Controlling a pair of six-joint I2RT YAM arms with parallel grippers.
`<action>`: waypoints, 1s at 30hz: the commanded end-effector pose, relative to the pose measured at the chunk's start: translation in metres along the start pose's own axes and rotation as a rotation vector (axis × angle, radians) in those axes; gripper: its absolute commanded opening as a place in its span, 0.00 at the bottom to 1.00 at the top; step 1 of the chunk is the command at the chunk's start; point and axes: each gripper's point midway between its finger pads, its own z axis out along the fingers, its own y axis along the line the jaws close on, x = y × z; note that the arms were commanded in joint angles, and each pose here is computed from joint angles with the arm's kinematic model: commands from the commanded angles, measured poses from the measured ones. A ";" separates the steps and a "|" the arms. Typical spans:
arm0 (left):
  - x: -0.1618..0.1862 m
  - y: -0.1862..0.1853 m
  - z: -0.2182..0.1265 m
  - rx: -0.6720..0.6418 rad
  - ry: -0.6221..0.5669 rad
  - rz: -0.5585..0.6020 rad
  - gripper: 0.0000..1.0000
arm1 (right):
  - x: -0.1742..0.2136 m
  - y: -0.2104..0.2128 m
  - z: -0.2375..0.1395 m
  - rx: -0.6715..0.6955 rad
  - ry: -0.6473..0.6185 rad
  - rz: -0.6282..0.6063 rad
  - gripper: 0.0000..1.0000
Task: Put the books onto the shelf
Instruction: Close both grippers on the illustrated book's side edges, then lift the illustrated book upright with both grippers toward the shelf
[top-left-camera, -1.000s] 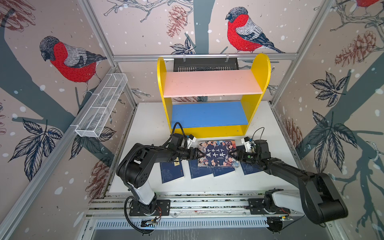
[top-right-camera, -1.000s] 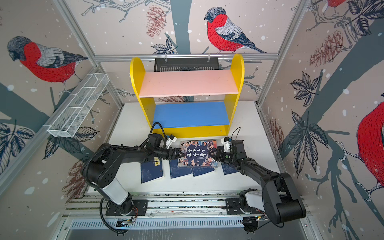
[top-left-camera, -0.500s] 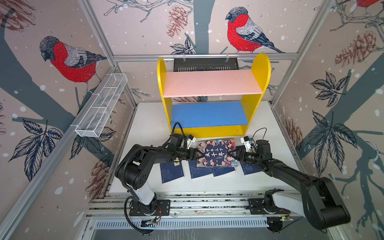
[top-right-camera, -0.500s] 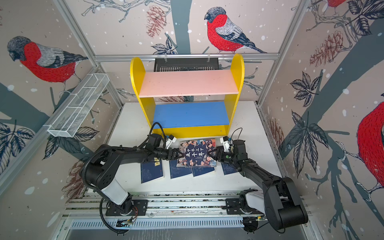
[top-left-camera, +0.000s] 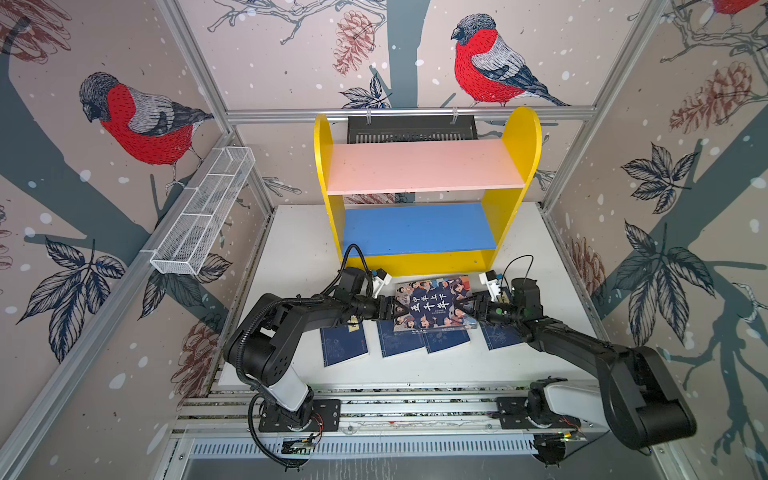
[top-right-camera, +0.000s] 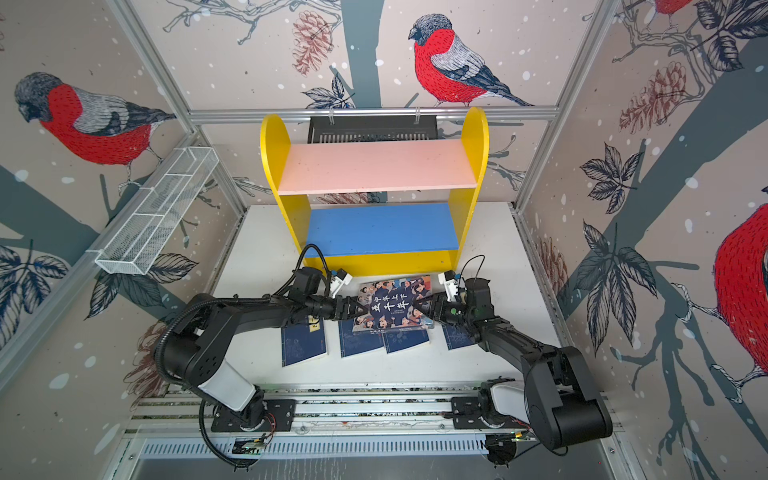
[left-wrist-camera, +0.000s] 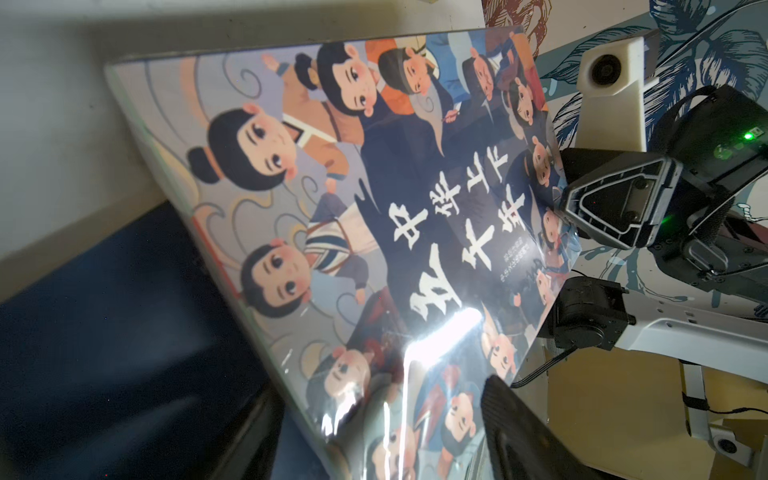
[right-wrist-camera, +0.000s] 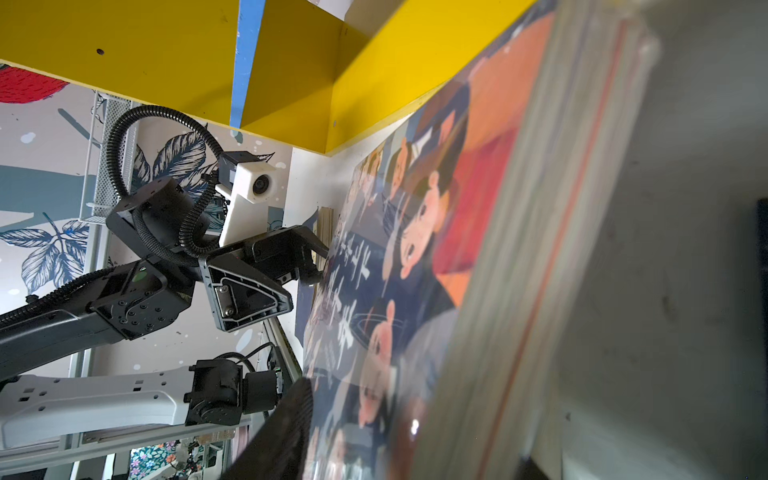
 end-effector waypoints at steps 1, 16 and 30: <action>-0.010 -0.024 -0.001 0.080 -0.017 0.098 0.74 | -0.004 0.017 0.003 -0.085 0.018 -0.052 0.53; -0.005 -0.023 -0.008 -0.018 -0.027 0.201 0.84 | -0.006 0.025 0.004 -0.121 0.039 -0.030 0.16; -0.047 -0.047 -0.081 -0.089 -0.201 0.337 0.91 | -0.023 0.084 -0.024 -0.213 0.009 -0.129 0.03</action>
